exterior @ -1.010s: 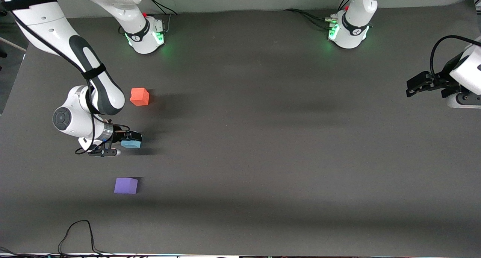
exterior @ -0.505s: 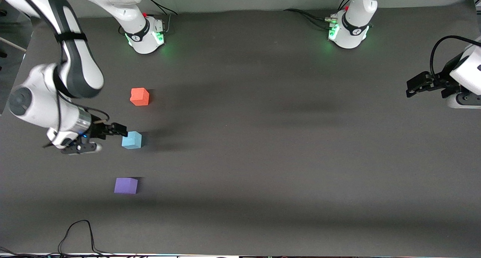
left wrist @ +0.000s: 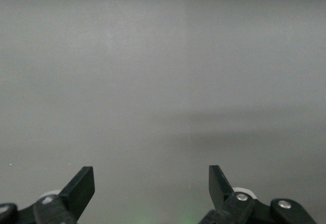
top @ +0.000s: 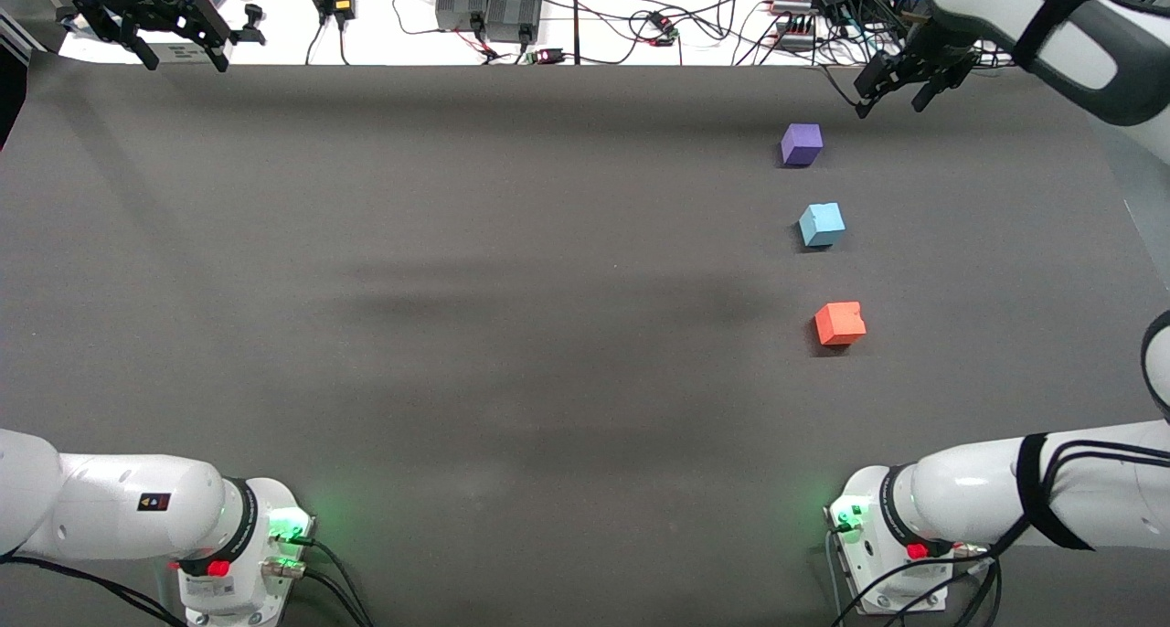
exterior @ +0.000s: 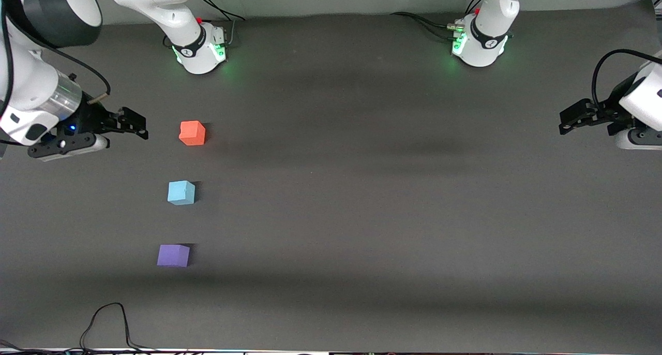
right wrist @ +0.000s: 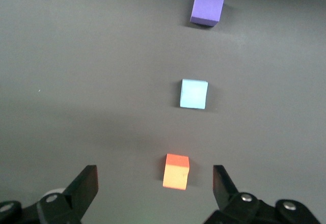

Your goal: Place blue block between orange and purple blocks

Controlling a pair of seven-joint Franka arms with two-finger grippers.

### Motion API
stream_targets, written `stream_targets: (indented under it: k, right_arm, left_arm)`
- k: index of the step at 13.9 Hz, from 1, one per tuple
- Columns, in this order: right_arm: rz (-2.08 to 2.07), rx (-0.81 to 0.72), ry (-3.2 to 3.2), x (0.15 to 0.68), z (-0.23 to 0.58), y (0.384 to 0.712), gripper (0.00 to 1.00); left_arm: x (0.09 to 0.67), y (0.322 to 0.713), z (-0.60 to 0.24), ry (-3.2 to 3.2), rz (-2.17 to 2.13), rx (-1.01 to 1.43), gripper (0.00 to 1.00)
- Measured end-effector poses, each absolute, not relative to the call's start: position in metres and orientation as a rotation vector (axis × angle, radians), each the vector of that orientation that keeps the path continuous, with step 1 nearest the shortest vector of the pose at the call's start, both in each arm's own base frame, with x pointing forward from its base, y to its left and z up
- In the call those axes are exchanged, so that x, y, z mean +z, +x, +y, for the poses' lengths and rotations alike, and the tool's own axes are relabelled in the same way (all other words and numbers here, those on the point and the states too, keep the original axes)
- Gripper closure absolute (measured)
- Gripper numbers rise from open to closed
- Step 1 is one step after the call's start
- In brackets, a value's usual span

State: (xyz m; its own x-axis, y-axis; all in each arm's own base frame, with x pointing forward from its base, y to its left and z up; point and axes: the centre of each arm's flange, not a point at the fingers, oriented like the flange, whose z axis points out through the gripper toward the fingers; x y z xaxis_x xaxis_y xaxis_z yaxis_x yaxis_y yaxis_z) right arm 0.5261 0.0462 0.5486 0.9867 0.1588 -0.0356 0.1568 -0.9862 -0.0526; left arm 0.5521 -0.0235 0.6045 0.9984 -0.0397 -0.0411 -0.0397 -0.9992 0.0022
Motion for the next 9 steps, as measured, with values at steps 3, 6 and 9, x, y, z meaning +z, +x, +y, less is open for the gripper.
stream_targets:
  k: [3, 6, 9]
  right_arm:
    - [-0.245, 0.096, -3.077, 0.571, 0.036, 0.524, 0.0]
    - [-0.249, 0.093, -3.074, 0.601, 0.027, 0.521, 0.0]
    - [-0.233, 0.089, -3.074, 0.608, 0.02, 0.521, 0.0]
  left_arm:
    - [0.604, 0.552, -0.023, 3.139, -0.062, -0.065, 0.0]
    - [0.605, 0.552, -0.024, 3.139, -0.062, -0.064, 0.0]
    - [0.605, 0.552, -0.024, 3.139, -0.062, -0.064, 0.0]
